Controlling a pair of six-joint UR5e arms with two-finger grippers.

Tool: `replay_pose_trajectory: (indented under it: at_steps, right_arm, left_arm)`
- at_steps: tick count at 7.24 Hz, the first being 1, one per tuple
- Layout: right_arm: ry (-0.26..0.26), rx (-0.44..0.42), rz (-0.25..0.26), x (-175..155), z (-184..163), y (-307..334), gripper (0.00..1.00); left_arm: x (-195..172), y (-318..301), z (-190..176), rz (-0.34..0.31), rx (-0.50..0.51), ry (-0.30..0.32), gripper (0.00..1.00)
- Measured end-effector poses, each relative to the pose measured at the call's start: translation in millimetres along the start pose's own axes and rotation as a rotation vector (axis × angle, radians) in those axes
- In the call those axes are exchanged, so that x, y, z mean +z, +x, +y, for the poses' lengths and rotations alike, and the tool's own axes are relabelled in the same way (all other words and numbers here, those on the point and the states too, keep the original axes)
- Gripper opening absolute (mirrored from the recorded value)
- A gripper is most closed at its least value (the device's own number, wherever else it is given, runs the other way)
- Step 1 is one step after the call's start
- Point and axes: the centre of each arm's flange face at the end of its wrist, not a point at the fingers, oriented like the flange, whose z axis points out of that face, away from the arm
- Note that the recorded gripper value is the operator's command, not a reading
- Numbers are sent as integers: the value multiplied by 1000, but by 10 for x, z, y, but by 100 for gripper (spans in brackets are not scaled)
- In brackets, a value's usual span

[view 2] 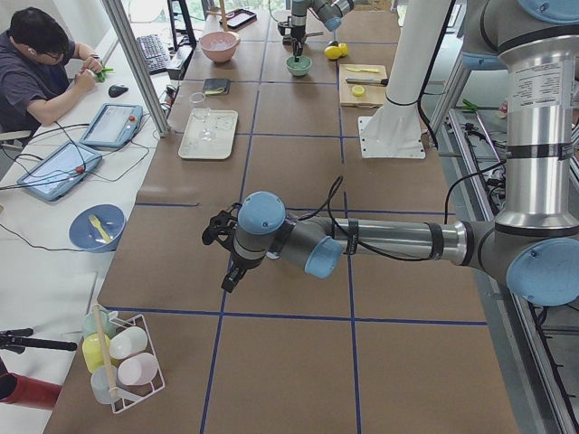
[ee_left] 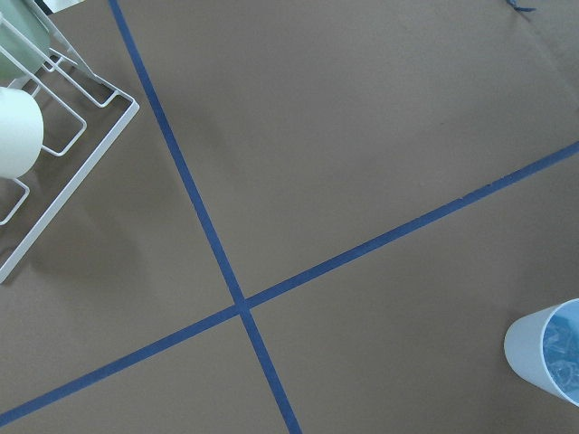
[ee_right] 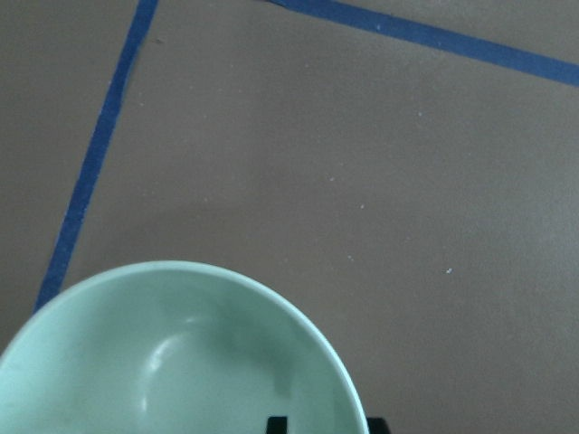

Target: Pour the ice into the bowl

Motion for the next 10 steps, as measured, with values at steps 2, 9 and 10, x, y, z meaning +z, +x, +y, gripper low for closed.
replay_pose_trajectory:
  at_steps: [2,9,10]
  right_arm:
    - [17,0,-13,-95,-22,-86,0]
    - [85,191,-237,-592,-918,-2167,0]
    - [63,235,-222,-586,-1052,-2630,0]
  left_arm:
    - [1,8,0,9,0,1,100]
    - [7,5,6,13,-2,0,100]
    - [5,8,3,13,-2,0,100]
